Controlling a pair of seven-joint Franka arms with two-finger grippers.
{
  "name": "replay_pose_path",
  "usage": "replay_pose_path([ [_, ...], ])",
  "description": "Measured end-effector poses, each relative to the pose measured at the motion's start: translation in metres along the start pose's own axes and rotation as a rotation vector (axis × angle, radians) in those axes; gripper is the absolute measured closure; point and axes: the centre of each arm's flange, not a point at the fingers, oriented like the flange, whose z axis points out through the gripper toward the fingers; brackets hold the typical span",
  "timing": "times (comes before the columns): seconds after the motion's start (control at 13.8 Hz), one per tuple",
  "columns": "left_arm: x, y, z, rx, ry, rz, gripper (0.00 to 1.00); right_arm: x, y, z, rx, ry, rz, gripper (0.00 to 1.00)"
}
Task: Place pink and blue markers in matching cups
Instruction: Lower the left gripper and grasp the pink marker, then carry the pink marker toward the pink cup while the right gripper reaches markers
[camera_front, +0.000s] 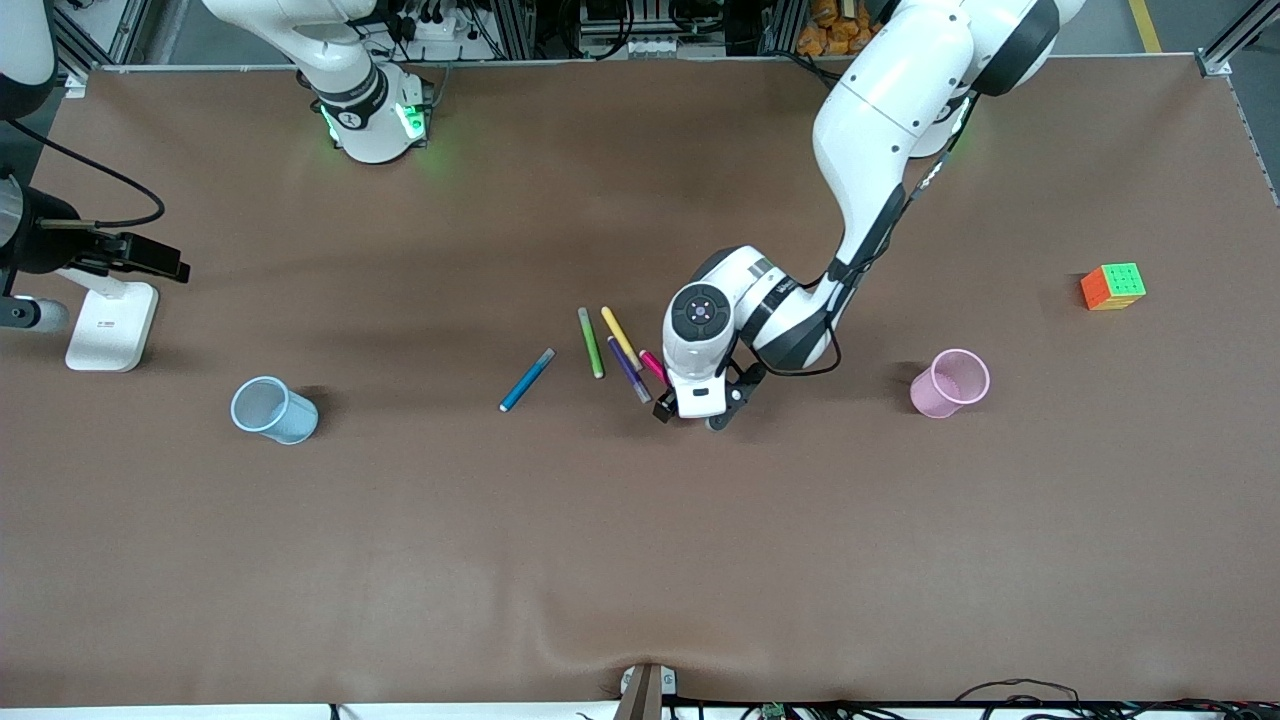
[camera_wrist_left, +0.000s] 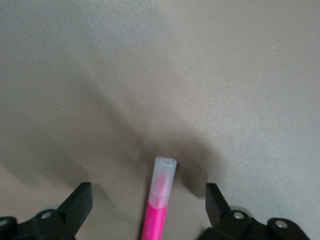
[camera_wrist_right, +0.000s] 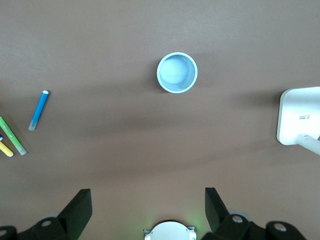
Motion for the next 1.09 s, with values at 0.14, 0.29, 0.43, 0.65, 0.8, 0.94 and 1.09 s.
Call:
replay_pose_path([
  [0.14,0.001,0.001,-0.002,-0.004,0.001,-0.008,0.19,0.0,-0.002,0.0,-0.001,-0.001,0.046,0.0],
  [0.29,0.002,0.002,-0.002,-0.006,0.002,-0.01,0.4,-0.001,-0.014,0.0,-0.005,-0.001,0.084,0.0],
  [0.43,0.002,0.004,-0.005,-0.012,0.002,-0.01,0.61,-0.003,-0.024,0.001,-0.009,-0.004,0.094,0.0],
  [0.65,0.002,0.004,-0.006,-0.014,0.002,-0.01,0.76,-0.004,-0.025,0.002,-0.011,-0.016,0.098,0.0],
  [0.8,0.003,0.005,-0.007,-0.016,0.002,-0.012,0.82,-0.004,-0.025,0.002,-0.011,-0.019,0.098,0.0],
  [0.94,0.008,0.007,-0.01,-0.023,0.004,-0.019,0.82,-0.005,-0.026,0.002,-0.011,-0.02,0.096,0.0],
  [1.09,0.014,0.01,-0.015,-0.034,0.009,-0.021,0.82,-0.005,-0.032,0.002,-0.013,-0.02,0.1,0.0],
])
